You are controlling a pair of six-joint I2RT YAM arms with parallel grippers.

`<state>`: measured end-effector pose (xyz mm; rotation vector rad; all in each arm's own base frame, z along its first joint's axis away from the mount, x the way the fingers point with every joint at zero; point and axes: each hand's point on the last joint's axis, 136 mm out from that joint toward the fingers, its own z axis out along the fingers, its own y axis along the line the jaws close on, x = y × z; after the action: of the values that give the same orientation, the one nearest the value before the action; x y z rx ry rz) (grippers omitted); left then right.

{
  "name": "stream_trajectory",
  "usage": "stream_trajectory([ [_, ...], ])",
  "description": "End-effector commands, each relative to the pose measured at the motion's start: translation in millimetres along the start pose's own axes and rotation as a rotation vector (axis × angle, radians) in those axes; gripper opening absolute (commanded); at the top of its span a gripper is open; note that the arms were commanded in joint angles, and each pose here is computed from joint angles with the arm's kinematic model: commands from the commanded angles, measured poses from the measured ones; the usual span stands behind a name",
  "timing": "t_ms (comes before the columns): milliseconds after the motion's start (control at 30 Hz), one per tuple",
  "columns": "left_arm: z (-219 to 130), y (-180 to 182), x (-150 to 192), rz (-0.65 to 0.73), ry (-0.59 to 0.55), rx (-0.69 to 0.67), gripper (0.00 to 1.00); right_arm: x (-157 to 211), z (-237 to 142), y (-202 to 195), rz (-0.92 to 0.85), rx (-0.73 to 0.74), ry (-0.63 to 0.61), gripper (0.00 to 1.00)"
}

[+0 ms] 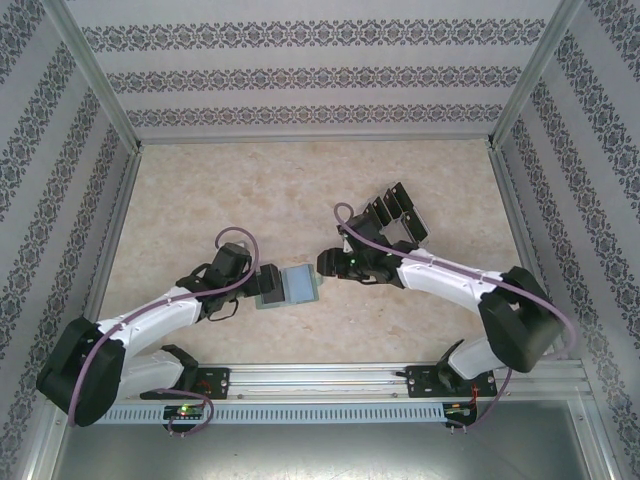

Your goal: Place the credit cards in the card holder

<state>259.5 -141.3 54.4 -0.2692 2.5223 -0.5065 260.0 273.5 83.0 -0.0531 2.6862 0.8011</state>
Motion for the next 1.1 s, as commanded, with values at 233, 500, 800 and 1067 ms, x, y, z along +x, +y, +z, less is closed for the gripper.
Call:
stream_trajectory([
  [233,5,-8,-10,-0.037,-0.028,0.076,1.00,-1,26,-7,-0.085,0.114,0.039,0.49],
  [500,13,-2,-4,-0.040,0.001,0.061,1.00,1,30,-14,-0.087,0.133,0.052,0.08],
  [800,24,-32,-6,-0.031,0.027,0.209,1.00,6,33,-19,-0.068,0.114,0.066,0.00],
  [1067,9,-76,-26,-0.048,0.002,0.355,1.00,7,33,-22,-0.046,0.091,0.066,0.00],
])
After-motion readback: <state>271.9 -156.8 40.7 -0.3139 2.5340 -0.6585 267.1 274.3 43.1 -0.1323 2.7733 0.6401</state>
